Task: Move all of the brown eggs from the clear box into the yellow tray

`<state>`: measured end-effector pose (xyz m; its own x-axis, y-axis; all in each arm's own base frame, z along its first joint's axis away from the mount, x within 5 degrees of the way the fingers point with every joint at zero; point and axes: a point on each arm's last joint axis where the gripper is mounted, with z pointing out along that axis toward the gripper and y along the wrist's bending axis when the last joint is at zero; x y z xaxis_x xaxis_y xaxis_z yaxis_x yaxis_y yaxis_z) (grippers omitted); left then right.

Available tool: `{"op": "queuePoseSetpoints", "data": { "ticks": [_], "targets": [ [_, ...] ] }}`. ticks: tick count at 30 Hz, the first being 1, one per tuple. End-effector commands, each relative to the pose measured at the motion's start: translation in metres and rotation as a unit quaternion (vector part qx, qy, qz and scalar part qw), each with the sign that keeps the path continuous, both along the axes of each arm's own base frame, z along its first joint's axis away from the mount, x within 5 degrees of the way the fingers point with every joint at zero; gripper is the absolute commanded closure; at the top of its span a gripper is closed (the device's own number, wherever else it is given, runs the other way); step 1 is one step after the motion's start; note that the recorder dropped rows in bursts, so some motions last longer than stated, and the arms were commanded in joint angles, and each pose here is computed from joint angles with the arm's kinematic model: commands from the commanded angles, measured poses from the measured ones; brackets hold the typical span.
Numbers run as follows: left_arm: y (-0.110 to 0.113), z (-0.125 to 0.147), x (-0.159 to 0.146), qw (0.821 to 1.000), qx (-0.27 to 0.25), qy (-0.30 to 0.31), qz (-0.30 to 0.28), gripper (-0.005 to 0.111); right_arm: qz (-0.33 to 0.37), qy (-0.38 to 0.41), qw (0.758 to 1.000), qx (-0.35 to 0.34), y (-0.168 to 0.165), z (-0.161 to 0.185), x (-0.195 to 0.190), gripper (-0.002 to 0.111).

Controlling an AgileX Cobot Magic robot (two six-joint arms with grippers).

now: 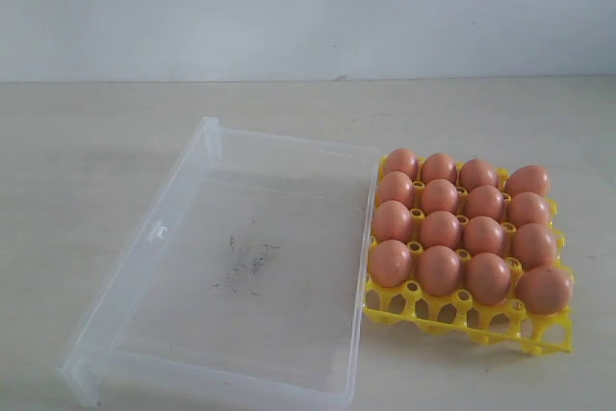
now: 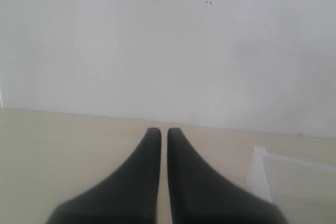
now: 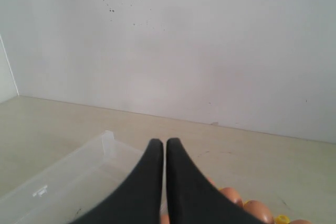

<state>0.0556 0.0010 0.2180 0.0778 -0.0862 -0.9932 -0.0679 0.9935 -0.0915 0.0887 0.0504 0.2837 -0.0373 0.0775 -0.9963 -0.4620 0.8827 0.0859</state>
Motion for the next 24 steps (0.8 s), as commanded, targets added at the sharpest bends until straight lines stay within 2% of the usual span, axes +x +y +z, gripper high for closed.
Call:
{"op": "queuePoseSetpoints", "data": {
  "ticks": [1,6,9,11,14,19,24],
  "targets": [
    [0.0,0.034,-0.008,0.999,0.011,-0.052,0.006,0.103,0.0,-0.004,1.0,0.002,-0.001,0.002,0.0,0.108],
    [-0.009,0.07,-0.02,0.994,0.032,-0.096,-0.031,0.103,0.0,-0.004,1.0,0.002,-0.001,0.002,0.0,0.108],
    [-0.01,0.069,-0.019,0.994,0.059,-0.083,-0.031,0.103,0.0,-0.004,1.0,0.002,-0.001,0.002,0.0,0.108],
    [-0.009,0.062,-0.018,0.997,0.058,-0.053,-0.027,0.103,0.0,-0.004,1.0,0.002,-0.001,0.002,0.0,0.108],
    [0.0,0.037,-0.011,1.0,0.022,0.002,0.012,0.103,0.0,-0.004,1.0,0.002,-0.001,0.002,0.0,0.108],
    [0.006,0.007,-0.003,0.999,-0.017,0.02,0.036,0.103,-0.001,-0.003,1.0,0.003,-0.001,0.002,0.0,0.108],
    [0.009,-0.01,0.0,0.999,-0.013,0.019,0.047,0.103,-0.001,-0.004,1.0,0.002,-0.001,0.002,0.0,0.108]
  ]
}}
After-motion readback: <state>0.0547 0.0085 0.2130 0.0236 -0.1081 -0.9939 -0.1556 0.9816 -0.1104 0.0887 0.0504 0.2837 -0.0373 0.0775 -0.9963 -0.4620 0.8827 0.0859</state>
